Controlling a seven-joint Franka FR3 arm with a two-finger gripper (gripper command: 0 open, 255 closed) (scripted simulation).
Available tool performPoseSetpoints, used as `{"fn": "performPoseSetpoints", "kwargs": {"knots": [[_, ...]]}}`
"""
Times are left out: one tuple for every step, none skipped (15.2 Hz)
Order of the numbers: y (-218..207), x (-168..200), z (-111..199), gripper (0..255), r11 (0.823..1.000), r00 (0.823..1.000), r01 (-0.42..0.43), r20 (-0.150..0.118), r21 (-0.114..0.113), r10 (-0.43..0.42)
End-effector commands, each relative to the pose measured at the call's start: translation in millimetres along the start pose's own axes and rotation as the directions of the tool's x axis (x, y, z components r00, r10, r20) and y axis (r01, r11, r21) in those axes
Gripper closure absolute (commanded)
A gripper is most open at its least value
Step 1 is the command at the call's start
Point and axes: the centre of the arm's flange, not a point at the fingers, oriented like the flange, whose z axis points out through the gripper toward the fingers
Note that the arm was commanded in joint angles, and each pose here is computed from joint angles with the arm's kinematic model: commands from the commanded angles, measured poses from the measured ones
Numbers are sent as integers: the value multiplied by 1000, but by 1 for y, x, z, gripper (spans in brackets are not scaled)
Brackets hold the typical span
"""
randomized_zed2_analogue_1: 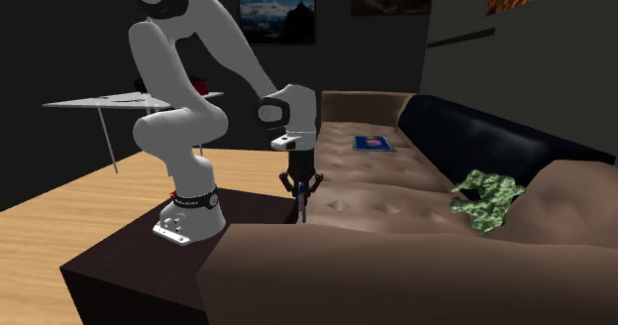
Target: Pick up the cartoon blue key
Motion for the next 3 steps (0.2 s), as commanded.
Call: {"fn": "performPoseSetpoints", "kwargs": {"knots": [[0, 2, -11, 255, 1000, 1000, 0, 1, -1, 0], [0, 2, -12, 255, 1000, 1000, 0, 1, -1, 0], [0, 2, -12, 255, 1000, 1000, 0, 1, -1, 0]]}}
